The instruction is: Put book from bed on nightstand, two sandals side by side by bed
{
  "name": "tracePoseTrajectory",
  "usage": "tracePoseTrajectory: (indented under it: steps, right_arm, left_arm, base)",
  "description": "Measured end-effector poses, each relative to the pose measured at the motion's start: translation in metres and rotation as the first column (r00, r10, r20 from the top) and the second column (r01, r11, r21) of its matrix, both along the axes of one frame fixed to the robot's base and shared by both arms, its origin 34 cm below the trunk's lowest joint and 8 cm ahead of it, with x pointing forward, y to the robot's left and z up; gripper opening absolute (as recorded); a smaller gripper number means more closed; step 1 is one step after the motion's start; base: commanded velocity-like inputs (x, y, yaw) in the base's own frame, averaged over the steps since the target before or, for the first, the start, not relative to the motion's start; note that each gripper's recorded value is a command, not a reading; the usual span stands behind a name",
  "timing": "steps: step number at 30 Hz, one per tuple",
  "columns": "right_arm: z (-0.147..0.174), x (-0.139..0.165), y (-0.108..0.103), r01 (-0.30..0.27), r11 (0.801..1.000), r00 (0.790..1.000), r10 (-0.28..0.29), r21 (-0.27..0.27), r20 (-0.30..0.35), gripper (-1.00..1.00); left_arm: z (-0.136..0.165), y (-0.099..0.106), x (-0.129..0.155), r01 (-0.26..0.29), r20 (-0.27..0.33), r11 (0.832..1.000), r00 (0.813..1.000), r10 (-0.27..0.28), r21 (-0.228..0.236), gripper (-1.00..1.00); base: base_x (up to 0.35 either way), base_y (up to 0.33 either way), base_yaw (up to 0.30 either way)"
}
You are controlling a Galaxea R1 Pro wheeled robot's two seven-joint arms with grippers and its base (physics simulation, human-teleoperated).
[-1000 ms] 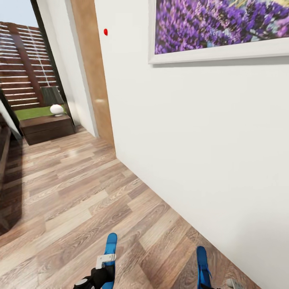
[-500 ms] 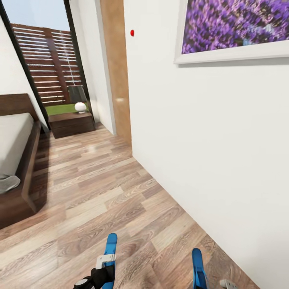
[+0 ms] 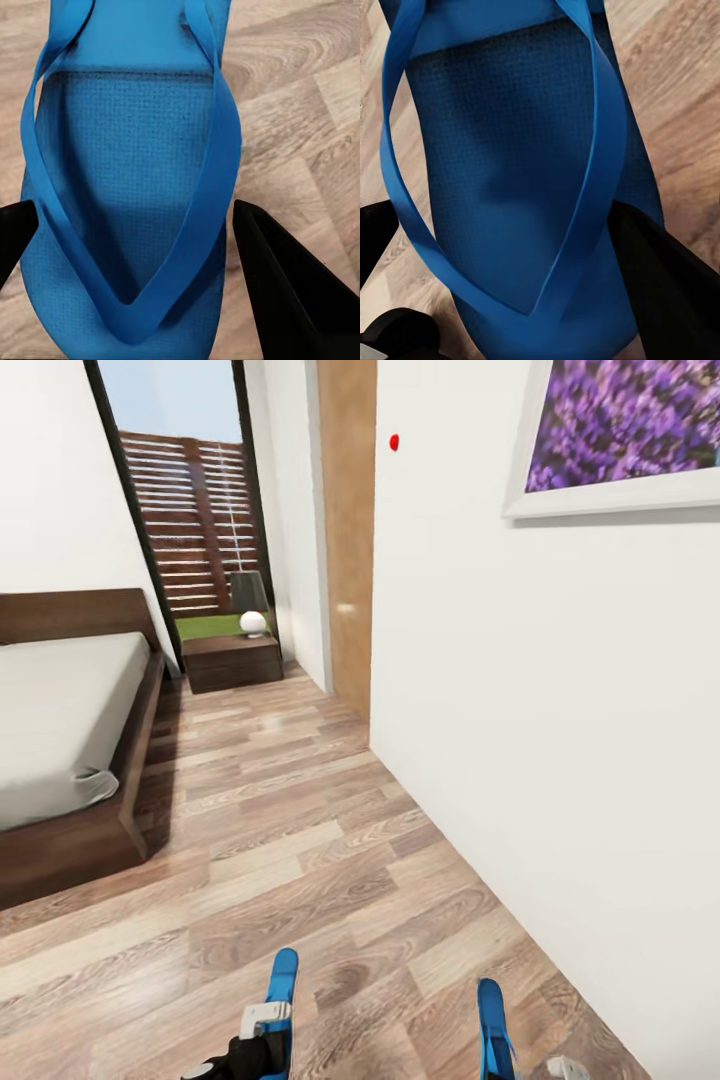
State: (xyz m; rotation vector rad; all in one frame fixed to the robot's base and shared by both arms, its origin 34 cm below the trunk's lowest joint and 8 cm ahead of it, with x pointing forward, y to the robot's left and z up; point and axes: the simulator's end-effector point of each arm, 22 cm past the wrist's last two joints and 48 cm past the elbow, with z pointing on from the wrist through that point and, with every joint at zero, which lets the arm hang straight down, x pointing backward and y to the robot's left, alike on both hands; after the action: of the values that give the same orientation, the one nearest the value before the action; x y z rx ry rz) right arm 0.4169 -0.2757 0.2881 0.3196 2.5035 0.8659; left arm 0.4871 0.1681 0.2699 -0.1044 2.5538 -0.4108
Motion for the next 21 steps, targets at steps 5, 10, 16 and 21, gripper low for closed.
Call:
tracePoseTrajectory:
  steps: [5,10,16,21]
  right_arm:
    - [-0.001,-0.001,-0.001,0.002,1.000,1.000,-0.002,-0.003,-0.003,-1.00]
    - [-0.002,-0.002,-0.001,0.005,1.000,1.000,-0.005,-0.003,-0.006,-1.00]
    - [-0.002,-0.002,-0.001,0.006,1.000,1.000,-0.006,-0.004,-0.006,-1.00]
    - [-0.002,-0.002,-0.001,0.006,1.000,1.000,-0.006,-0.005,-0.006,-1.00]
  left_arm:
    - [-0.005,0.005,-0.008,0.001,-0.017,1.000,1.000,-0.001,0.006,-1.00]
    - [-0.006,0.006,-0.009,0.001,-0.020,1.000,1.000,-0.001,0.007,-1.00]
    - [-0.006,0.007,-0.010,0.001,-0.021,1.000,1.000,-0.001,0.010,-1.00]
    - [-0.006,0.007,-0.010,0.000,-0.016,1.000,1.000,0.000,0.011,-1.00]
  base:
    - [0.000,0.000,0.293]
    - [0.000,0.000,0.293]
    - [0.000,0.000,0.293]
    - [0.000,0.000,0.293]
